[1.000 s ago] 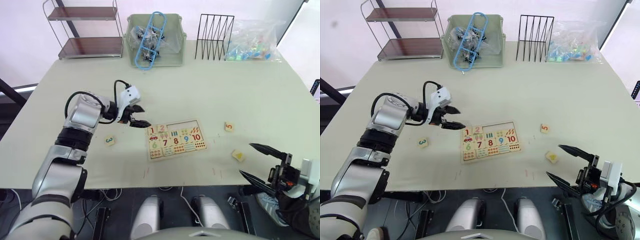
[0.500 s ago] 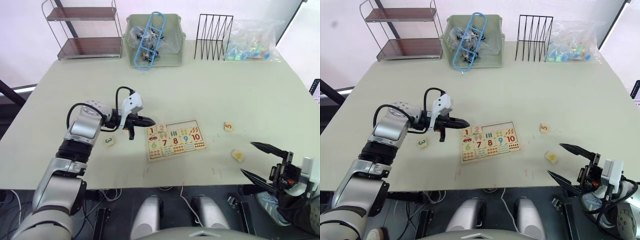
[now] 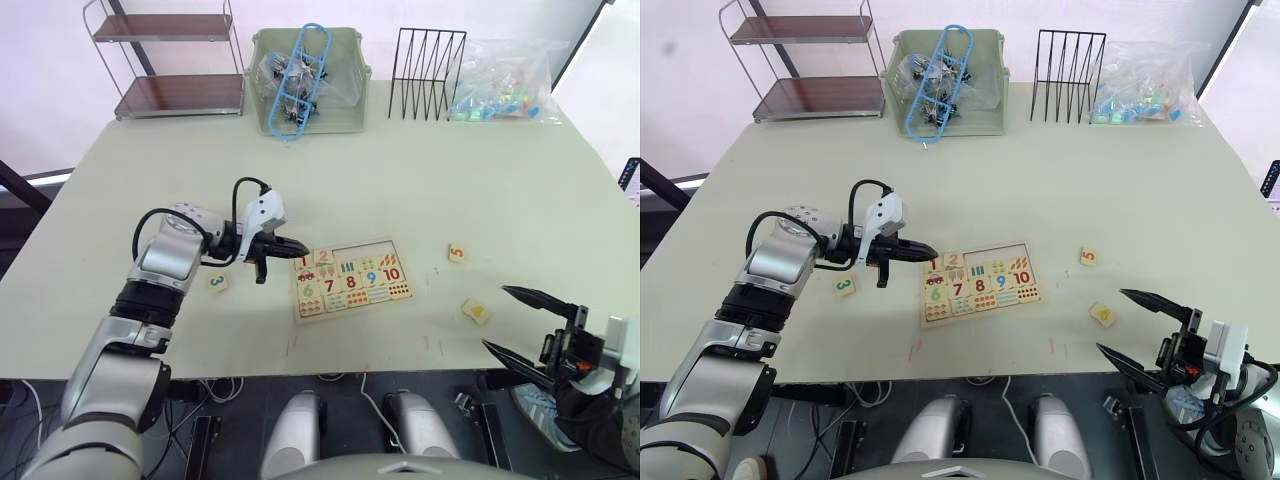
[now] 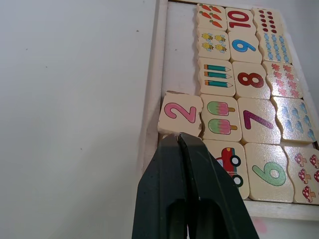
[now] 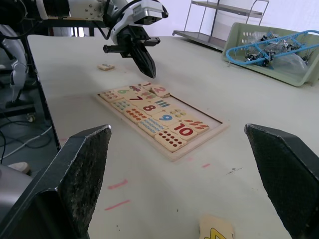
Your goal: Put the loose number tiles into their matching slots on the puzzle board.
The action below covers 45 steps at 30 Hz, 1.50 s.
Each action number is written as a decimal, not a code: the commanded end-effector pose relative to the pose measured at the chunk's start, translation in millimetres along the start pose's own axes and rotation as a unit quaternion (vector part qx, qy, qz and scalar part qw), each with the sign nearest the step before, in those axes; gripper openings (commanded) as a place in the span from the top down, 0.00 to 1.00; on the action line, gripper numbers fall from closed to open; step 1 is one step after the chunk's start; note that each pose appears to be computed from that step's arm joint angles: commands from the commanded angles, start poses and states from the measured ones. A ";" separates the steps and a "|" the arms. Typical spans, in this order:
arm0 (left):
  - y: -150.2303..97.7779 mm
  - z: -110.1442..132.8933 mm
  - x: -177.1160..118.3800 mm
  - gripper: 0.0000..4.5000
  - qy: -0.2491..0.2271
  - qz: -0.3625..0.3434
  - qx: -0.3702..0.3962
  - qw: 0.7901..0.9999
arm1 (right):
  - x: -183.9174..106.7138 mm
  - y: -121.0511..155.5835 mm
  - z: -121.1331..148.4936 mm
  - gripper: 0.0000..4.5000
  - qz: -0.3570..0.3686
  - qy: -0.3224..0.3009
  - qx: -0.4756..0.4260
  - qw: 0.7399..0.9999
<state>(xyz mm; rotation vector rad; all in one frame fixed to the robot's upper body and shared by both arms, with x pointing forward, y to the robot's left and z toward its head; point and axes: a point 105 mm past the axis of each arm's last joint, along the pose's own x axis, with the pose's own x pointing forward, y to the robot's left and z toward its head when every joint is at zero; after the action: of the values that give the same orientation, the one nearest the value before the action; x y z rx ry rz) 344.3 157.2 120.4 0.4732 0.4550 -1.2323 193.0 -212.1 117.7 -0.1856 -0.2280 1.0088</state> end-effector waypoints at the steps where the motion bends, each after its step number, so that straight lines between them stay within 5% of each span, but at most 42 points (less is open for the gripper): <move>1: 0.3 -0.5 -0.6 0.99 0.004 0.000 0.009 1.000 | -4.0 -2.8 6.9 0.00 -0.005 -0.007 -0.018 1.000; 45: -5.8 -4.3 15.1 0.99 0.008 -0.023 0.021 0.999 | -1.8 -2.9 8.8 0.00 0.000 -0.004 -0.020 1.000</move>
<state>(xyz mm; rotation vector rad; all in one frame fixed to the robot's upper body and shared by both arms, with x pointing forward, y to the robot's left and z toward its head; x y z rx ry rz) 342.1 148.2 106.6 0.4886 0.4602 -1.2775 193.2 -213.5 117.2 -0.1861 -0.2223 1.0091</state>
